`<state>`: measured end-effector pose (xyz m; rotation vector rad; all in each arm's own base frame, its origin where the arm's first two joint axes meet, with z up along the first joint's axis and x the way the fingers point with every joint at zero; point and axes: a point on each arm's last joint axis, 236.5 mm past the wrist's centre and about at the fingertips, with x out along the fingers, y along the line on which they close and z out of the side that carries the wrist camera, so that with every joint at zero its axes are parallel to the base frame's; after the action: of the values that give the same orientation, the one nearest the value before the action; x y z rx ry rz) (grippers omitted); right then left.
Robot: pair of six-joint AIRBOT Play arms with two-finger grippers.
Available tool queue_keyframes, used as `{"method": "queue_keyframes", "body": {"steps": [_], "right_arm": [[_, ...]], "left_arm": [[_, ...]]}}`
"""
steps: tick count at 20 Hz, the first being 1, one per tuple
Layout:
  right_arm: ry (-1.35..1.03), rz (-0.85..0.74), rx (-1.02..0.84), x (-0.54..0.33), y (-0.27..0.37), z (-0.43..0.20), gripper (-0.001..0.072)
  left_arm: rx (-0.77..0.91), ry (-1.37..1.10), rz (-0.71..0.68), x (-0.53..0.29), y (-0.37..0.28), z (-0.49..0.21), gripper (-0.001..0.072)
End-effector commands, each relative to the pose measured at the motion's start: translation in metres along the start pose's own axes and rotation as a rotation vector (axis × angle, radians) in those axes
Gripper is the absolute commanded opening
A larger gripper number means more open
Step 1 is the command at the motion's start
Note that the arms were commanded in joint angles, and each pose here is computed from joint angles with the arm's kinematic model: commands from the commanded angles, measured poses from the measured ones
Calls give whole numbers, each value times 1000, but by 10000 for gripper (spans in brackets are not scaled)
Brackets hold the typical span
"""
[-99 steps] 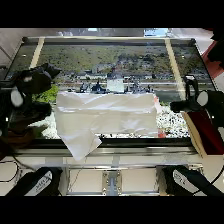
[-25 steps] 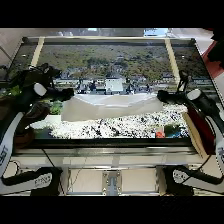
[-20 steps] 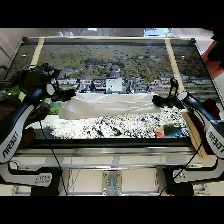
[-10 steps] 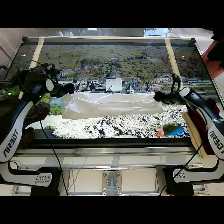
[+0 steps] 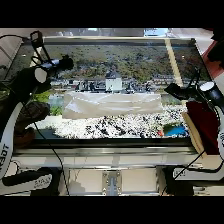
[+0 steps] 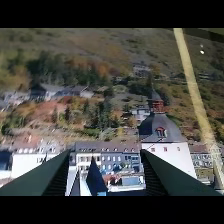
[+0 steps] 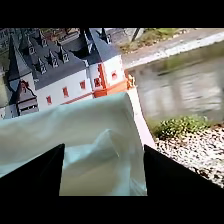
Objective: Fold the shirts.
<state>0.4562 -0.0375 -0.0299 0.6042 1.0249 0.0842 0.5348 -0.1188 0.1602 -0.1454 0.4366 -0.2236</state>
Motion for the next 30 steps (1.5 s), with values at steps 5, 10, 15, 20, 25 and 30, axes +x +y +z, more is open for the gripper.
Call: {"method": "queue_keyframes", "body": {"steps": [5, 10, 15, 20, 25, 30], "right_arm": [[140, 184, 168, 44, -28, -31, 661], [211, 159, 148, 52, -38, -51, 659], [257, 183, 130, 56, -25, -63, 659], [280, 176, 53, 73, 2, -73, 648], [292, 204, 37, 79, 22, -79, 179], [278, 274, -3, 61, 47, -66, 33]], "left_arm": [[269, -71, -128, -5, -79, 6, 521], [264, -51, -145, -6, -86, 0, 521], [264, 1, -153, -6, -86, -13, 521], [266, 22, -156, -6, -86, -18, 520], [272, 125, -165, -2, -84, -46, 448], [234, 363, -191, 21, -81, -123, 24]]}}
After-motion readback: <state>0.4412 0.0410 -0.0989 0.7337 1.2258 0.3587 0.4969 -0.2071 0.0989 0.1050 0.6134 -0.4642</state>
